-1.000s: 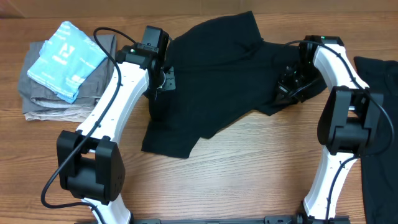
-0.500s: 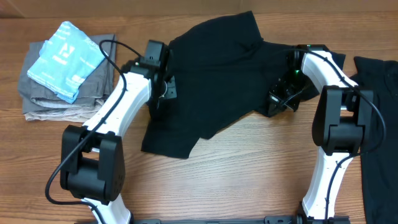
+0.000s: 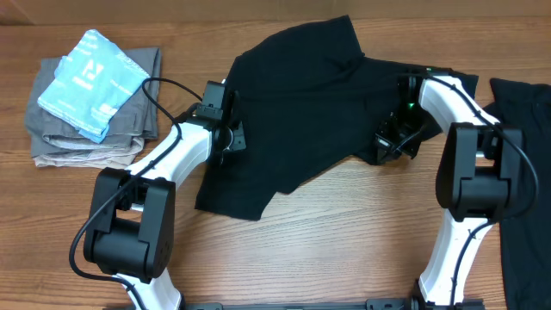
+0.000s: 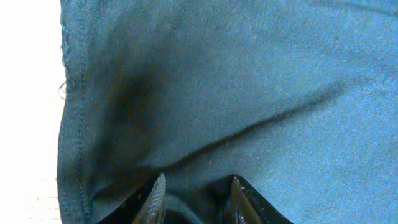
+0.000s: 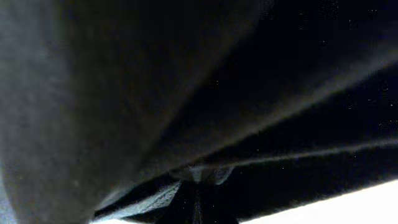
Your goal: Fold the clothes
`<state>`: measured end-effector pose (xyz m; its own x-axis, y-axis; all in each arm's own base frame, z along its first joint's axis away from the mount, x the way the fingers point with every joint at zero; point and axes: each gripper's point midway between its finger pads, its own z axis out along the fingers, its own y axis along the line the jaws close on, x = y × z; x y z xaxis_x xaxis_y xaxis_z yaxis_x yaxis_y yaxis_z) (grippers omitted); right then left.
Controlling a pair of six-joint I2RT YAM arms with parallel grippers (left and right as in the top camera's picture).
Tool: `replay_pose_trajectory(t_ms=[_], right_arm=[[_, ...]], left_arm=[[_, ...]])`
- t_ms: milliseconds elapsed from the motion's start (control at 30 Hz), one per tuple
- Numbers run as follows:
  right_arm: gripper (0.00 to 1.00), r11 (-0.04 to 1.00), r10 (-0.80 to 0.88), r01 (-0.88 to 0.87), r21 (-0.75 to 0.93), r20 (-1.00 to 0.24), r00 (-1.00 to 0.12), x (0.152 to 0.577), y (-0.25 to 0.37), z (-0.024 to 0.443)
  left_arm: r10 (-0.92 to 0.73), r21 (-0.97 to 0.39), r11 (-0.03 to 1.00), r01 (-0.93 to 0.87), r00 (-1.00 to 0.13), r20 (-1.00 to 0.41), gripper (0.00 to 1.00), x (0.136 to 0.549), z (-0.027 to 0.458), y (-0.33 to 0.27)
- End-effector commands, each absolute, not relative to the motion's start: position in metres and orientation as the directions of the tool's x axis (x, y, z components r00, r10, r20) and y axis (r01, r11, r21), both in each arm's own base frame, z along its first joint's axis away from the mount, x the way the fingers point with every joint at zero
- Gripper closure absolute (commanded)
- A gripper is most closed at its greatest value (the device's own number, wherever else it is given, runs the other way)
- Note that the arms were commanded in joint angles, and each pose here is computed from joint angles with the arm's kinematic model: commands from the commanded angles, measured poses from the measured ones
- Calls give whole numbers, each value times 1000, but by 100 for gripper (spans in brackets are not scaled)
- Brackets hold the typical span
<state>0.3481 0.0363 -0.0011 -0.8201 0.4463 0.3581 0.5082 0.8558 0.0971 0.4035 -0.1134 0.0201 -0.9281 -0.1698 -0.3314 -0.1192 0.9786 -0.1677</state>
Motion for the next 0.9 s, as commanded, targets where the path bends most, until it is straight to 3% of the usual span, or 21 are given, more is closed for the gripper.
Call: replay_pose_trajectory(t_ms=[0,167,400,633,867], right_arm=[[96,853,505,507,-119,430,-748,301,5,-37],[96,799,599,536,-273,437,-671,275,-32,-33],[96,718,691,607,-339,449,-567,257,-70,-26],[96,551,834,626,-552,391,-389,218,-116,-3],[96,501,864,656,-564,361,-350,228,-136,23]], left_arm=[[-188,-175,975,-135,-923,-337,61,406,20,-112],[-189,-175,975,-135,-919,-347,61,409,20,-112],[-190,-155,977,-144,-917,-350,61,418,-8,-111],[-189,-146,978,-147,-923,-336,62,422,-40,-111],[-141,-146,985,-89,-906,-399,61,437,-34,-113]])
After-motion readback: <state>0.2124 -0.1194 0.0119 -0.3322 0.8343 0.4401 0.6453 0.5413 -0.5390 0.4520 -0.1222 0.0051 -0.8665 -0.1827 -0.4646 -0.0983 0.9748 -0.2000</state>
